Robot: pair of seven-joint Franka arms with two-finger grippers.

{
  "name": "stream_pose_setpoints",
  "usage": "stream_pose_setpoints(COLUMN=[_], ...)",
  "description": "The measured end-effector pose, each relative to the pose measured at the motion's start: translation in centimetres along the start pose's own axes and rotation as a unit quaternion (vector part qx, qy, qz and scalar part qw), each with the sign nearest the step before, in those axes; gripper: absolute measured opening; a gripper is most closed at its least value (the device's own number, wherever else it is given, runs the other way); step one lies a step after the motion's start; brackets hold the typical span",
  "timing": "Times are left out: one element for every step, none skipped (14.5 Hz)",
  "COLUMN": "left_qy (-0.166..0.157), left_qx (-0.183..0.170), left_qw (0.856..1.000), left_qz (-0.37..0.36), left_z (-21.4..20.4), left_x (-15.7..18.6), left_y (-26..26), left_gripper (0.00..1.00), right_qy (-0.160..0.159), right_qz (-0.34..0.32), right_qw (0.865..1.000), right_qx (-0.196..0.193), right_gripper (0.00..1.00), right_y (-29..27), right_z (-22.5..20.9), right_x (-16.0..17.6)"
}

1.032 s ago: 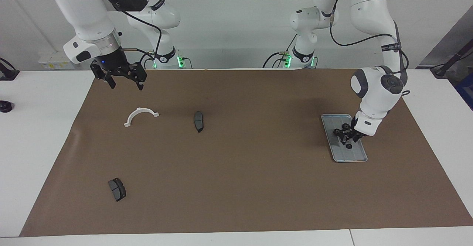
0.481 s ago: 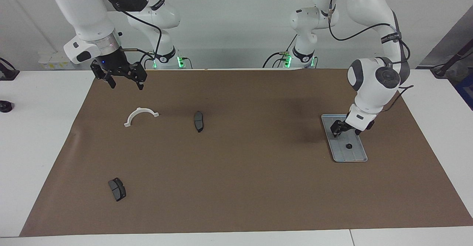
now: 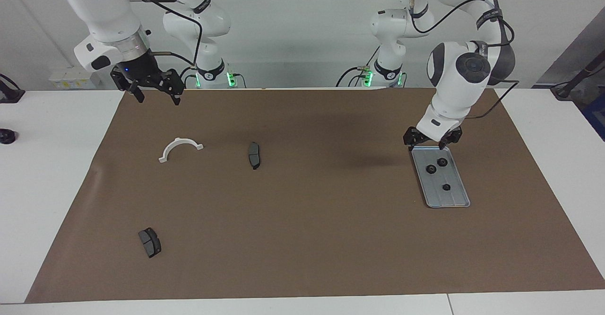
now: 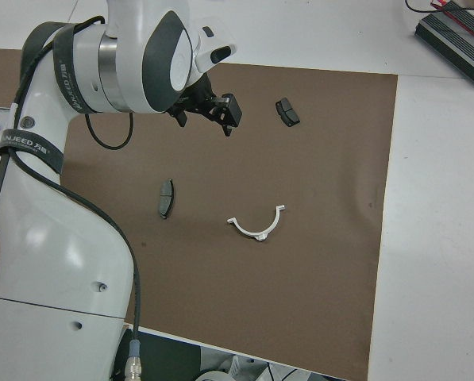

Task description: Pick bearing gear from pile to tray

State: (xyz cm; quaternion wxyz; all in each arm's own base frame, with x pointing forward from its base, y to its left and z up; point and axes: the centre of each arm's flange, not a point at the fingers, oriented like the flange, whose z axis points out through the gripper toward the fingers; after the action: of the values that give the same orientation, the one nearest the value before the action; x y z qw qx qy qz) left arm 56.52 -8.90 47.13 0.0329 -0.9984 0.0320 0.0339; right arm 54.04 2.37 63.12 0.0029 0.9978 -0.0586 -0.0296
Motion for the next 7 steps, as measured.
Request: stream_pose_setpoints(left_qy=[0.000, 0.004, 0.010, 0.013, 0.016, 0.021, 0.024], left_qx=[-0.004, -0.008, -0.017, -0.027, -0.034, -0.039, -0.041], left_qw=[1.000, 1.000, 0.999, 0.999, 0.998, 0.997, 0.997], left_qz=[-0.008, -0.017, -0.027, -0.039, -0.050, -0.058, -0.061], left_z=[-2.1, -4.3, -6.3, -8.0, -9.4, -11.1, -12.8], left_x=[-0.5, -1.2, -2.1, -3.0, -3.7, -4.3, -4.7], left_y=[-0.8, -1.5, -2.3, -3.4, -4.5, -5.3, -5.8], left_gripper=[1.00, 1.00, 1.00, 1.00, 1.00, 1.00, 1.00], right_qy=[0.004, 0.008, 0.010, 0.008, 0.005, 0.003, 0.001], right_qz=[-0.002, -0.004, -0.004, -0.004, -0.004, -0.004, -0.004], right_qw=[1.000, 1.000, 1.000, 1.000, 1.000, 1.000, 1.000], right_qx=[0.001, 0.001, 0.002, 0.001, 0.001, 0.001, 0.000], right_gripper=[1.00, 1.00, 1.00, 1.00, 1.00, 1.00, 1.00], right_y=[0.0, -0.1, -0.1, -0.2, -0.2, -0.2, -0.3], right_z=[-0.7, -1.1, -1.2, -1.0, -0.7, -0.4, -0.2], right_x=[0.2, 0.5, 0.8, 1.0, 1.2, 1.4, 1.5])
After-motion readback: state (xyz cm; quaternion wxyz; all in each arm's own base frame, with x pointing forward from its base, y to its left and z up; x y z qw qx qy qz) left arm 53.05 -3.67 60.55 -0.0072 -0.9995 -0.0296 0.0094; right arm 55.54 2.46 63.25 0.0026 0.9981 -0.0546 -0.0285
